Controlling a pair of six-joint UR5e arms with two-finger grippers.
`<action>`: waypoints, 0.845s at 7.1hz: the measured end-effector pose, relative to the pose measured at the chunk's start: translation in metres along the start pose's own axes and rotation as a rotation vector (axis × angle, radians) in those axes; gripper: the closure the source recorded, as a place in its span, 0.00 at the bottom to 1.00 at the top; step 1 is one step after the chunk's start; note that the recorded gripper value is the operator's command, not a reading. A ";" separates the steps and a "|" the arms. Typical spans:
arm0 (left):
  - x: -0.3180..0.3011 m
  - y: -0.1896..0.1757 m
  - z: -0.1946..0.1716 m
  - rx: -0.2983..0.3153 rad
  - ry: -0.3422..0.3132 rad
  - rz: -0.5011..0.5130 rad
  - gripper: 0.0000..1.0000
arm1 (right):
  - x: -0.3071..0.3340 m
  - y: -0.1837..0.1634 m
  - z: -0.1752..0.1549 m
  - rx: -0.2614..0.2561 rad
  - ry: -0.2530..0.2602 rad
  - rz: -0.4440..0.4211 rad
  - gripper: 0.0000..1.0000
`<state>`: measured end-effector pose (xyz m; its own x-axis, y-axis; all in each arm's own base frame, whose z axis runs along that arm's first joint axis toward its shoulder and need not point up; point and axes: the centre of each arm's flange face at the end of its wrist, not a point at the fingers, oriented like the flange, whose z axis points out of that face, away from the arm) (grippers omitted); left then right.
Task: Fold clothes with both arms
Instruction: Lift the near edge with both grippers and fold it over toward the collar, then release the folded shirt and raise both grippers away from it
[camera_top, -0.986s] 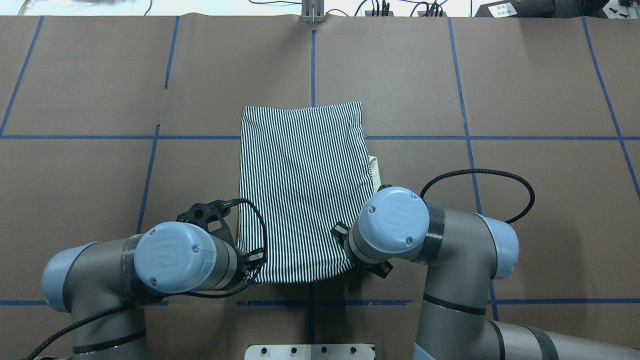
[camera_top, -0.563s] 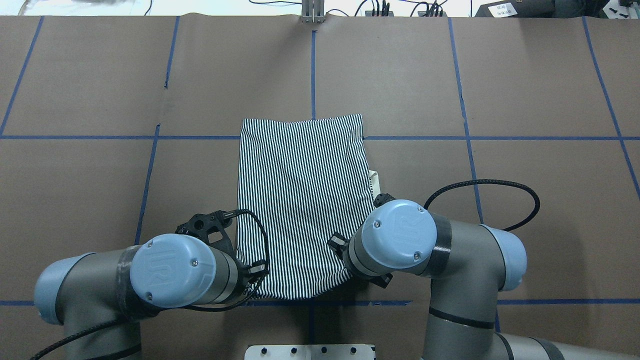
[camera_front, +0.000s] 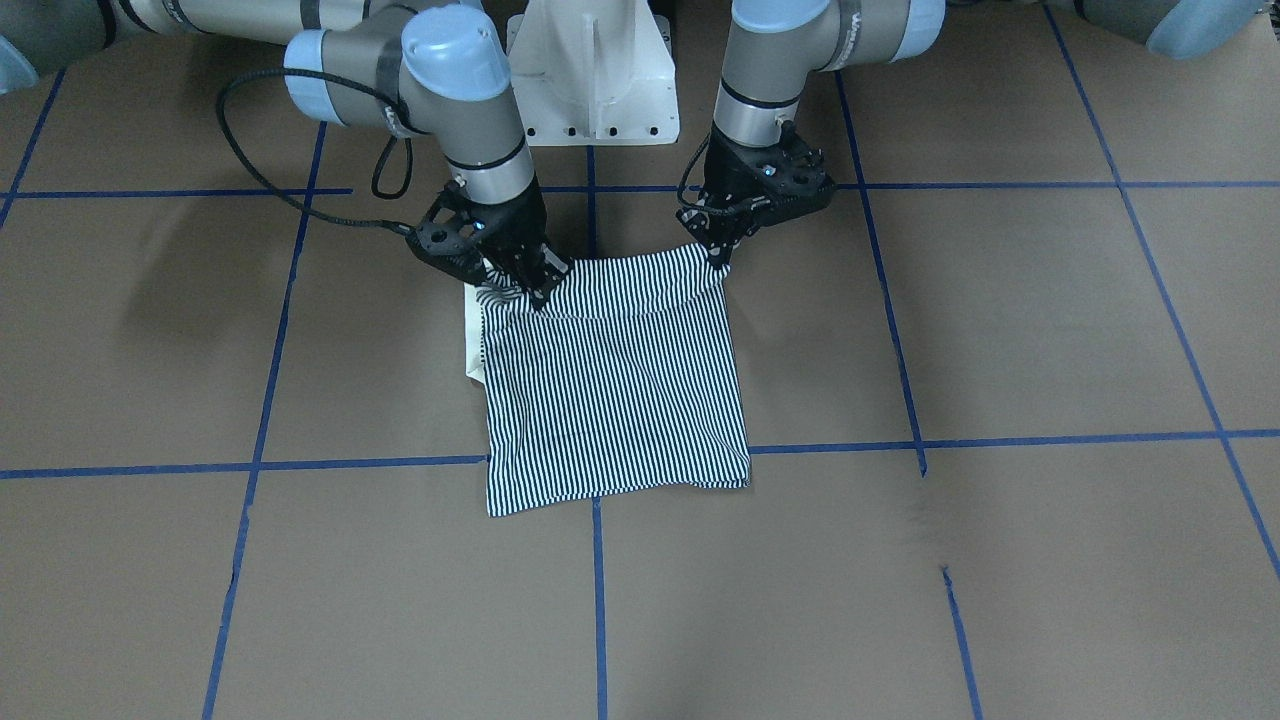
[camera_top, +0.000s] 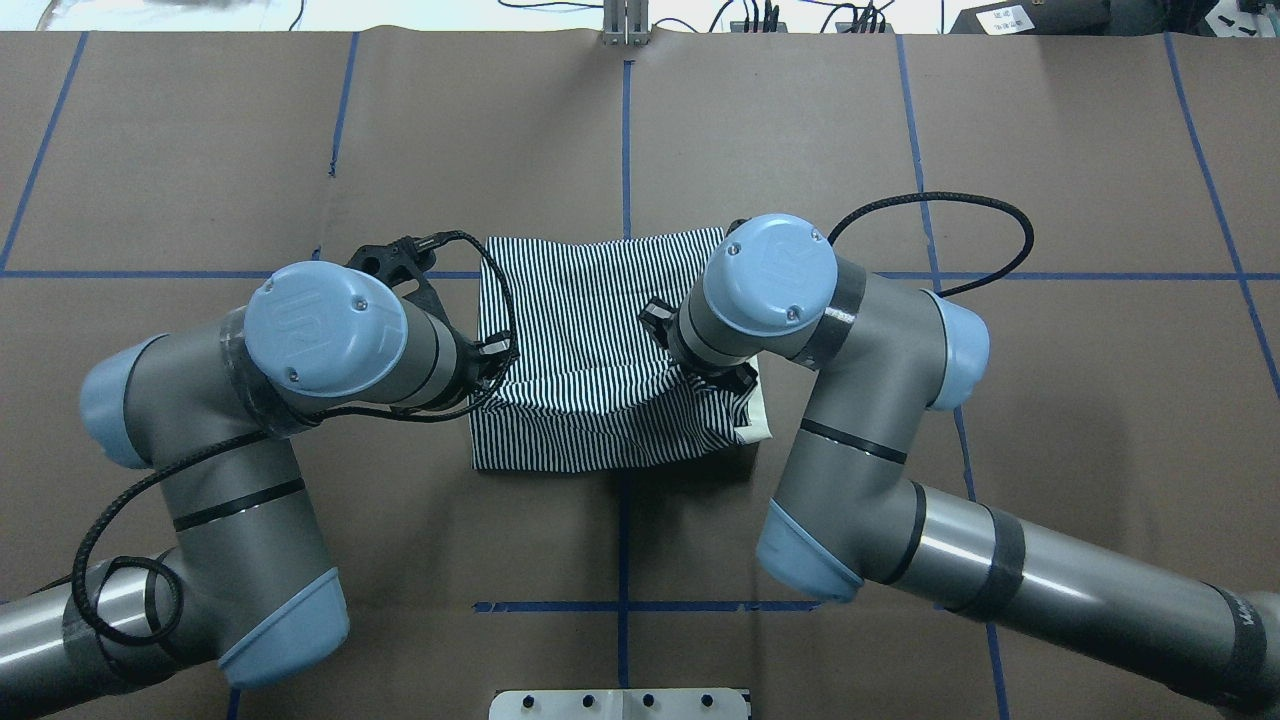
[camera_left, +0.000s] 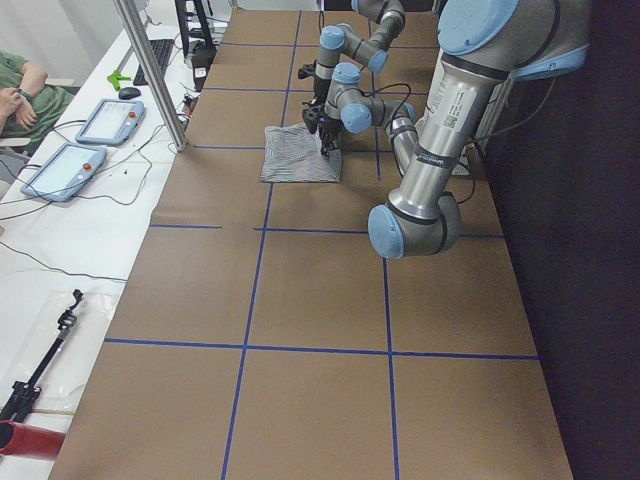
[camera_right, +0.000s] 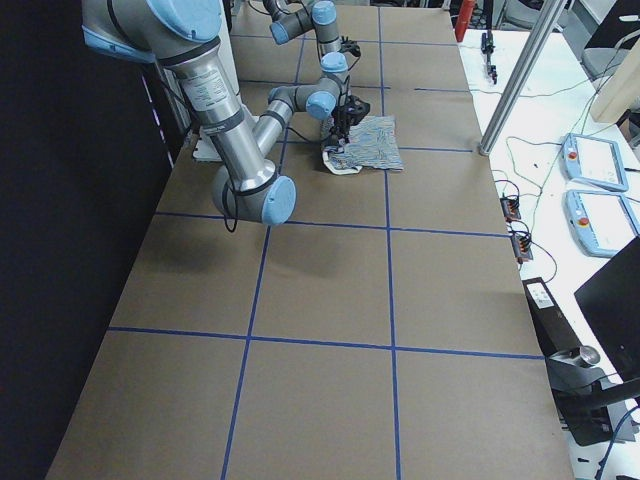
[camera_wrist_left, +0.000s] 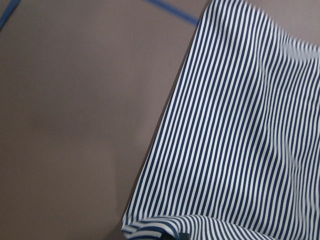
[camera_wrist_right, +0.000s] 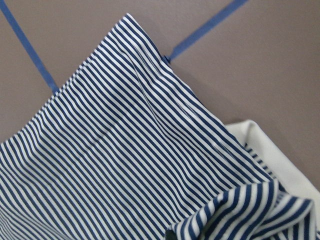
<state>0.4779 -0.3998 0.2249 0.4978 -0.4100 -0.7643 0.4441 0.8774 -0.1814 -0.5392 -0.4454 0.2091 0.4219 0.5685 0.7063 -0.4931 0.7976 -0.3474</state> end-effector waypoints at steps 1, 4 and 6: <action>0.002 -0.013 0.013 0.012 0.014 -0.010 0.99 | -0.014 -0.020 0.015 0.020 -0.008 -0.008 1.00; 0.031 -0.108 0.069 0.110 0.023 -0.040 0.00 | -0.078 -0.097 0.061 0.100 -0.018 0.001 0.00; 0.031 -0.180 0.091 0.176 0.008 0.028 0.00 | -0.100 -0.145 0.058 0.150 -0.024 -0.069 0.00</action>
<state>0.4817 -0.5928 0.2902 0.5065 -0.3833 -0.7723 0.5540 0.8311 -0.0491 -0.5543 -0.6295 0.2249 0.4407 0.5071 0.7406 -0.5726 0.7943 -0.2032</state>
